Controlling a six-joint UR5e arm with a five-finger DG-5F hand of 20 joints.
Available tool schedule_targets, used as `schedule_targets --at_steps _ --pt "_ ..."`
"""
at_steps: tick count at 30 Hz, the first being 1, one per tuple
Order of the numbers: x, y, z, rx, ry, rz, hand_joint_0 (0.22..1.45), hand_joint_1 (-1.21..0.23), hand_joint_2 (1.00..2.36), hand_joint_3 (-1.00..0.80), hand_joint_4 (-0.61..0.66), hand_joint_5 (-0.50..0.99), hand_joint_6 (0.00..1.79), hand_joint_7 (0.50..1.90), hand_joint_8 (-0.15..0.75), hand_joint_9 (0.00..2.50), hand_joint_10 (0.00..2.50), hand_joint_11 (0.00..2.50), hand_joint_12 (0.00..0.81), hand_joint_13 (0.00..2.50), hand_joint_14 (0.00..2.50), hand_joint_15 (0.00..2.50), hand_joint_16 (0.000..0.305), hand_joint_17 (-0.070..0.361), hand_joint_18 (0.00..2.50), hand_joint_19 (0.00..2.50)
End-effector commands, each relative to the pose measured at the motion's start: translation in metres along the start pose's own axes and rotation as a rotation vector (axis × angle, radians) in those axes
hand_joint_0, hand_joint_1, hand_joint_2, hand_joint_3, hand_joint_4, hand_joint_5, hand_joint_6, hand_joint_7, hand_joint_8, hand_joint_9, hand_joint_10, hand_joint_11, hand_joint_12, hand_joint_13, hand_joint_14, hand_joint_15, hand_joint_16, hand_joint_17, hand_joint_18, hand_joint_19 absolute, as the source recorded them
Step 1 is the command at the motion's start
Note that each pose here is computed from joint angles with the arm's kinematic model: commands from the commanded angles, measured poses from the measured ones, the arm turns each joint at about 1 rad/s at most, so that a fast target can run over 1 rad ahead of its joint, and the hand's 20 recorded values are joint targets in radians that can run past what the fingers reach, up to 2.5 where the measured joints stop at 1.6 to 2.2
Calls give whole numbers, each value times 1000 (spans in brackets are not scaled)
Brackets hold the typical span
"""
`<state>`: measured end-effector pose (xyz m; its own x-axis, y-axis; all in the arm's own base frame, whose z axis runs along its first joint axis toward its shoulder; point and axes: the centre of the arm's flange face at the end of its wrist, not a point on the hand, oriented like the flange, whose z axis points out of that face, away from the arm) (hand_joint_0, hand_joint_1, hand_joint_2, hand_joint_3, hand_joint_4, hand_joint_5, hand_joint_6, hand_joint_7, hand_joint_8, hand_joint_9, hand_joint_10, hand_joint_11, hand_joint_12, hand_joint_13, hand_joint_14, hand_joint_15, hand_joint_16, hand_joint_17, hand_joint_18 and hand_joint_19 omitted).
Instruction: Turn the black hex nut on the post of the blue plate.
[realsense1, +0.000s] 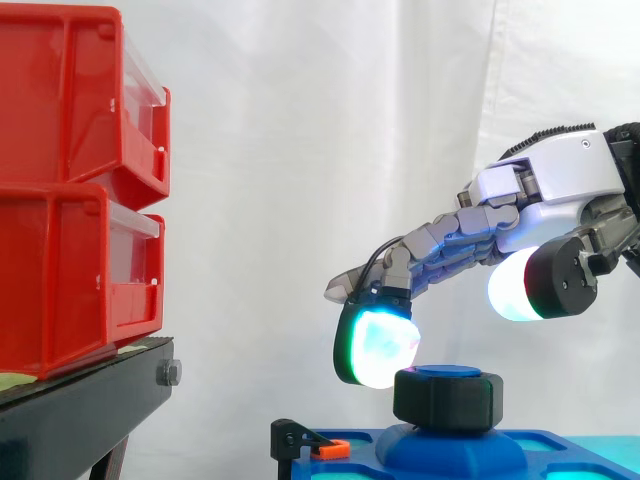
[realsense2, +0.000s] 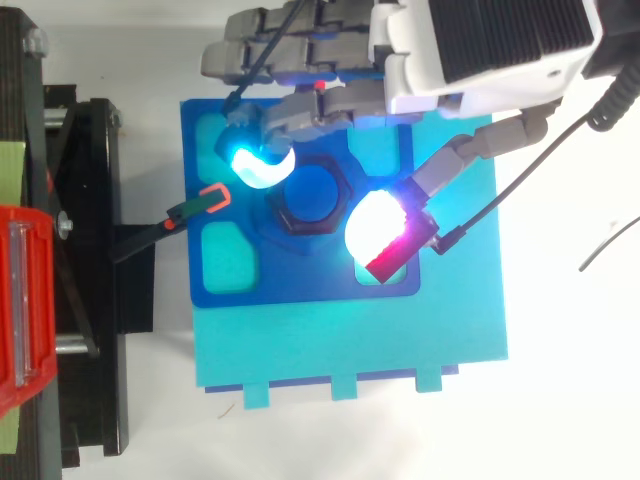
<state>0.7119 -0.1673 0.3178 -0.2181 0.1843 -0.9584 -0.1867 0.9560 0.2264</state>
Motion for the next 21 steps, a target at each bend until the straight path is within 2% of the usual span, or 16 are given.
schedule_targets --at_steps 1,13,21 --pt "-1 -3 -2 0 -2 0 459 -339 1000 -500 132 -223 503 880 215 121 0 0 355 45 0 8 59 134 0 87" --pt "0 -6 -4 -3 -1 2 459 -340 1000 -500 132 -223 503 880 214 121 0 0 355 46 0 5 59 133 0 85" --pt "-1 1 0 -10 -3 6 459 -340 1000 -500 130 -223 503 880 215 122 0 0 355 45 1 8 59 134 0 91"
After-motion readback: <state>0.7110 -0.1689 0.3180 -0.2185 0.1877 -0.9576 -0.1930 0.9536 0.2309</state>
